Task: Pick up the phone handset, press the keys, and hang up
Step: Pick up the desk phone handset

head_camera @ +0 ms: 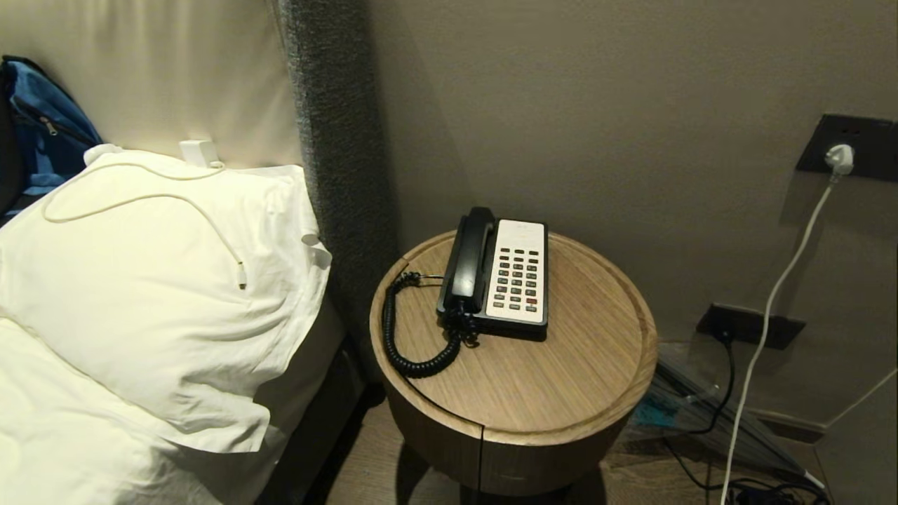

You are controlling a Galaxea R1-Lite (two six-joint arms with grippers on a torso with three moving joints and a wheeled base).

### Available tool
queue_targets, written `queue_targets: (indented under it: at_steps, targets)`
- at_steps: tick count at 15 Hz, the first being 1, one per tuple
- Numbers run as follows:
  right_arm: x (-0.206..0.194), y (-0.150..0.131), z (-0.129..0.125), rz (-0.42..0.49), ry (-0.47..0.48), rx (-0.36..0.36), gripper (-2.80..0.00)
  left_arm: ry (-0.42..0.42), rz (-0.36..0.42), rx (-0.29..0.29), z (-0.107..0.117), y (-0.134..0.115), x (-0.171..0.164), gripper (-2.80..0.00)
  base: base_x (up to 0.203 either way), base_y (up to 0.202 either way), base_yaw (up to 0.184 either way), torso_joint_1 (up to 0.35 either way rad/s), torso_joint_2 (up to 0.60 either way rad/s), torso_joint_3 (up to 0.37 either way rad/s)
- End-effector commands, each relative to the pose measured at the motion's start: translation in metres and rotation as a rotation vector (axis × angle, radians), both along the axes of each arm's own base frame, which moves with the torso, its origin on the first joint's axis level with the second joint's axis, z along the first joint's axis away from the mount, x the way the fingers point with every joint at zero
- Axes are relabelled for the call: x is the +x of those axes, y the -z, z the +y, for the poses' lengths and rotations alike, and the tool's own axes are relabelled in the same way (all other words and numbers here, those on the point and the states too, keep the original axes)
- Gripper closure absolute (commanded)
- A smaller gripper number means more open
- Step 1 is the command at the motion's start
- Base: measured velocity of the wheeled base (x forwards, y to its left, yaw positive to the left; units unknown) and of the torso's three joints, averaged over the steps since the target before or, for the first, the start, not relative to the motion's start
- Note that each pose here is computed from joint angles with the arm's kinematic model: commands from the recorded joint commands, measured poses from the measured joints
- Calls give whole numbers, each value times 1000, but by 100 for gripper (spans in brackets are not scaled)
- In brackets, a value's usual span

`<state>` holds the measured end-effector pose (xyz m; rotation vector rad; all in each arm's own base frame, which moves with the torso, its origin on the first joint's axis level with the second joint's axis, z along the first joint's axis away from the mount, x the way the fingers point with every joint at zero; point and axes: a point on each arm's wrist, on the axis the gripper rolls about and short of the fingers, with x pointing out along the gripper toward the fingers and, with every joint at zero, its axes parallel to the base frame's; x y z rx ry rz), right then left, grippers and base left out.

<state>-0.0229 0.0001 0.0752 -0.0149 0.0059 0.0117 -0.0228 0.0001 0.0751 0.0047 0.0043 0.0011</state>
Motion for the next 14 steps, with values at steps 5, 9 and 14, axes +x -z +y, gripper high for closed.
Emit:
queue_targets:
  at_steps: [5,9,14]
  targets:
    - [0,0,0,-1,-1,0,0,0,3,-1,0,0,0,0,0,0,0,0,1,-198]
    - [0,0,0,-1,-1,0,0,1,8,-3,0,0,0,0,0,0,0,4,0,-151]
    - [0,0,0,-1,-1,0,0,1,7,-2,0,1,0,0,0,0,0,1,4,-185]
